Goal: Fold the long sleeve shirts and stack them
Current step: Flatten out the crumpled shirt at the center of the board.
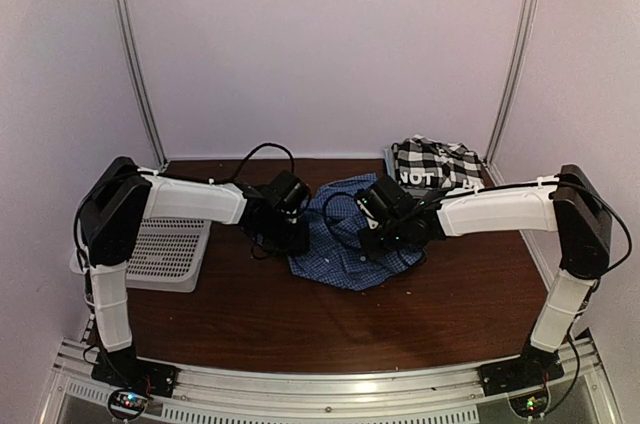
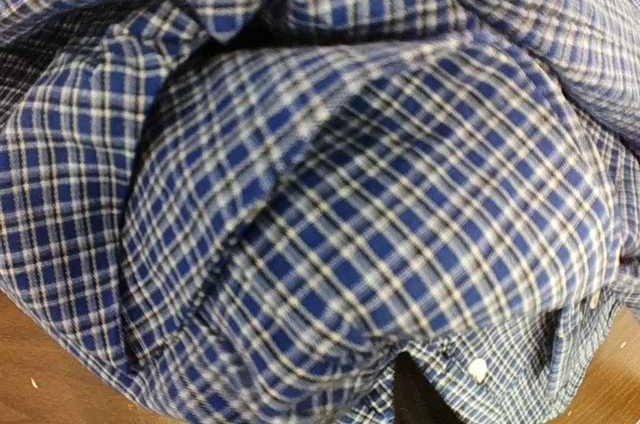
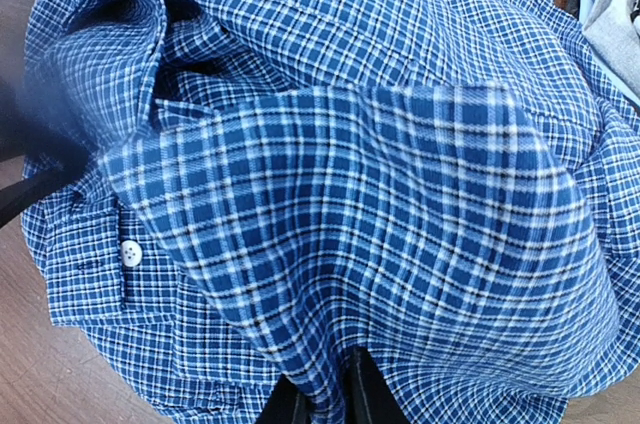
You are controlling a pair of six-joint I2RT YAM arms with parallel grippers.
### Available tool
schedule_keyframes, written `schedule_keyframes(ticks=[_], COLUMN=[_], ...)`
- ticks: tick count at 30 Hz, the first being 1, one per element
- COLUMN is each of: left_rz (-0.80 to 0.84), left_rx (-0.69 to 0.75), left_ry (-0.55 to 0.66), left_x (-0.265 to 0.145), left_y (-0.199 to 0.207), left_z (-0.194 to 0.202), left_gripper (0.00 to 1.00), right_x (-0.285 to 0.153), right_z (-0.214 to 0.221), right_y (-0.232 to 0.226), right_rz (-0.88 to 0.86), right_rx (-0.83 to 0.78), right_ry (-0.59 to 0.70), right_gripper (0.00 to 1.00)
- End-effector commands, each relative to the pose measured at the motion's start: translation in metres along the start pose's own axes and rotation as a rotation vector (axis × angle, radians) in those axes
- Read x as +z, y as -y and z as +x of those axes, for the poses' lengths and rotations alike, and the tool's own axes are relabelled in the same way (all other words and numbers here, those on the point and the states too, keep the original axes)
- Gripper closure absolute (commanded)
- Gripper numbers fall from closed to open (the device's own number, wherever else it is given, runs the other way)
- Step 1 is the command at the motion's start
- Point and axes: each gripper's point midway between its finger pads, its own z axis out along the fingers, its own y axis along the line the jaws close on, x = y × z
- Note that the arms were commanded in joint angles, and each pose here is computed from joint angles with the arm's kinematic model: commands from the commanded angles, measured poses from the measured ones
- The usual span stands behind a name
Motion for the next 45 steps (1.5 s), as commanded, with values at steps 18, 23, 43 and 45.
schedule_keyframes(ticks=[18,23,43,45], left_rz=[0.109,0.112,0.114,0.1], left_rx=[-0.044,-0.098,-0.028,-0.026], left_ry=[0.254,0.301,0.16,0.128], left_x=[-0.153,-0.174,-0.118,-0.104], left_y=[-0.02,-0.066,-0.096,-0.1], left_z=[-0.091,-0.126,-0.146,-0.143], left_gripper=[1.0,1.0,1.0,1.0], right_x=[-0.034,-0.047,-0.077,-0.078], right_z=[0.004,0.019,0.036,0.02], right_y=[0.026,0.036,0.224,0.225], right_rz=[0.077,0.091,0.509,0.505], right_rx=[-0.007,-0.013,0.358,0.362], right_ry=[0.005,-0.025,-0.071,-0.05], right_gripper=[0.93,0.95,0.95,0.94])
